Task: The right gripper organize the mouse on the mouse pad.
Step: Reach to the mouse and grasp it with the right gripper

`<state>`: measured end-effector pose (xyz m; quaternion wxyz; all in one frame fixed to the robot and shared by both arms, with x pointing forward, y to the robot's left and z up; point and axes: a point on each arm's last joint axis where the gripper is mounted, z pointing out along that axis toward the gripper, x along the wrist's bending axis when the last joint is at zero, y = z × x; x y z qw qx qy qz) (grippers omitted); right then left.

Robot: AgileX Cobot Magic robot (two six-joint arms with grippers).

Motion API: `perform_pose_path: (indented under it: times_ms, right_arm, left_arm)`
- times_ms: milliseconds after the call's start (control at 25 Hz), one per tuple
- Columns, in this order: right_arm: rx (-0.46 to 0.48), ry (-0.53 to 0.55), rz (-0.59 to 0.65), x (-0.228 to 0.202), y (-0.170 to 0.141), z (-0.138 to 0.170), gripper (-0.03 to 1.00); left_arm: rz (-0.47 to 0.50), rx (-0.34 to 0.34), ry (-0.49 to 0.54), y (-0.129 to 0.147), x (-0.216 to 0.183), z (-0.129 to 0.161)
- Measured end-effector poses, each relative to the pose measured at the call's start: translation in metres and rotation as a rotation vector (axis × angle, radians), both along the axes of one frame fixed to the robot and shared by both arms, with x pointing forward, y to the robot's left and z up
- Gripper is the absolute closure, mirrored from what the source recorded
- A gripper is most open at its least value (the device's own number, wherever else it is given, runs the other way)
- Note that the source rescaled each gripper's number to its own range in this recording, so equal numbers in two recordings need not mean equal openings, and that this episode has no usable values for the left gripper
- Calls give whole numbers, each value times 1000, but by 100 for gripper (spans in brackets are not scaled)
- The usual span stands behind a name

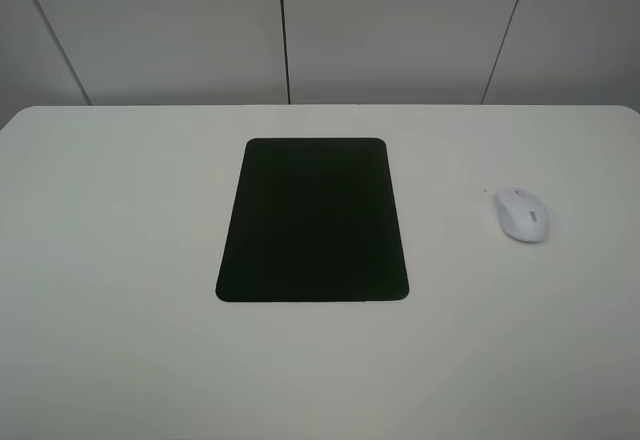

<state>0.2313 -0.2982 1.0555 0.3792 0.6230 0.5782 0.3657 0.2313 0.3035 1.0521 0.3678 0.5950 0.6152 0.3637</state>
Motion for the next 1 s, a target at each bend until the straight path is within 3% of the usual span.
perform_pose_path:
  times_ms: [1000]
  right_arm:
    - [0, 0, 0, 0, 0, 0, 26]
  left_arm:
    - [0, 0, 0, 0, 0, 0]
